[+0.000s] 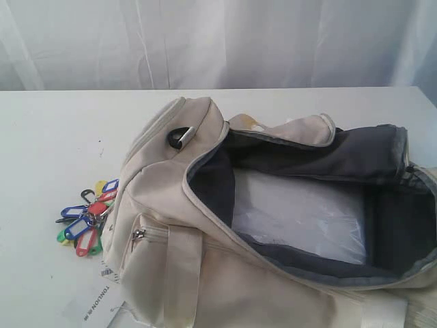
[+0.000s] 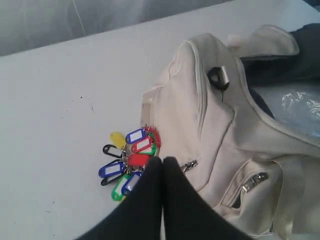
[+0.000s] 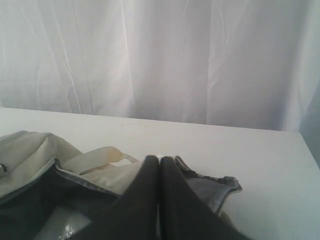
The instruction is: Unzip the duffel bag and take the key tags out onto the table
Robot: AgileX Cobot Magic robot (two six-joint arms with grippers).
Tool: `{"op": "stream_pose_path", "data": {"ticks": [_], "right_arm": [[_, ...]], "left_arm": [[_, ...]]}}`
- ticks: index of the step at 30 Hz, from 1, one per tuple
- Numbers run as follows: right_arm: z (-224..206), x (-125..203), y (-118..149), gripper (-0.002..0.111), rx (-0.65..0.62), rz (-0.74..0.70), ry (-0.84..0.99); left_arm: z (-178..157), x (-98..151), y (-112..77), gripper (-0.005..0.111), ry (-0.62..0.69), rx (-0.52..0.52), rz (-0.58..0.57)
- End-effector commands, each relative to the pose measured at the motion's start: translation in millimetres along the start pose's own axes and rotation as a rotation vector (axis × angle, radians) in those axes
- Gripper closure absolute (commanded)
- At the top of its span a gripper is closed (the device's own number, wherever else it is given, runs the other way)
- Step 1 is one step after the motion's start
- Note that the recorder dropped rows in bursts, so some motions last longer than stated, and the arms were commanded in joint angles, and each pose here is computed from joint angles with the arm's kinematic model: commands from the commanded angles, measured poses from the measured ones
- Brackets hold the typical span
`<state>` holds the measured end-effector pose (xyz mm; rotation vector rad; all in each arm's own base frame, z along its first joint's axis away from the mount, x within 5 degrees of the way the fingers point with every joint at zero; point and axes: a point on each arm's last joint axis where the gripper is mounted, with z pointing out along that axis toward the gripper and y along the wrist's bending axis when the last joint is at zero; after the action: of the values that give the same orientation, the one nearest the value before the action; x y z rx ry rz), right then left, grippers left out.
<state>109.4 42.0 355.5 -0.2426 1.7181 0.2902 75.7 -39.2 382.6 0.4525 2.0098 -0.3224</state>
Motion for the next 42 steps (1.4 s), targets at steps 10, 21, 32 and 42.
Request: {"op": "stream_pose_path", "data": {"ticks": [10,21,32,42], "right_arm": [[-8.8,14.0,15.9,0.108,-0.188,-0.026,0.135],[-8.8,14.0,15.9,0.108,-0.188,-0.026,0.135],[-8.8,14.0,15.9,0.108,-0.188,-0.026,0.135],[-9.3,14.1,15.8,0.108,-0.189,-0.026,0.136]], "left_arm": [[8.0,23.0,-0.8,0.107,0.025,0.015,-0.01],[-13.5,26.8,9.6,0.107,-0.07,-0.156,-0.102],[-87.1,58.5,-16.0,0.107,-0.417,-0.384,-0.105],[-104.0,71.0,-20.5,0.107,-0.497,-0.28,-0.056]]}}
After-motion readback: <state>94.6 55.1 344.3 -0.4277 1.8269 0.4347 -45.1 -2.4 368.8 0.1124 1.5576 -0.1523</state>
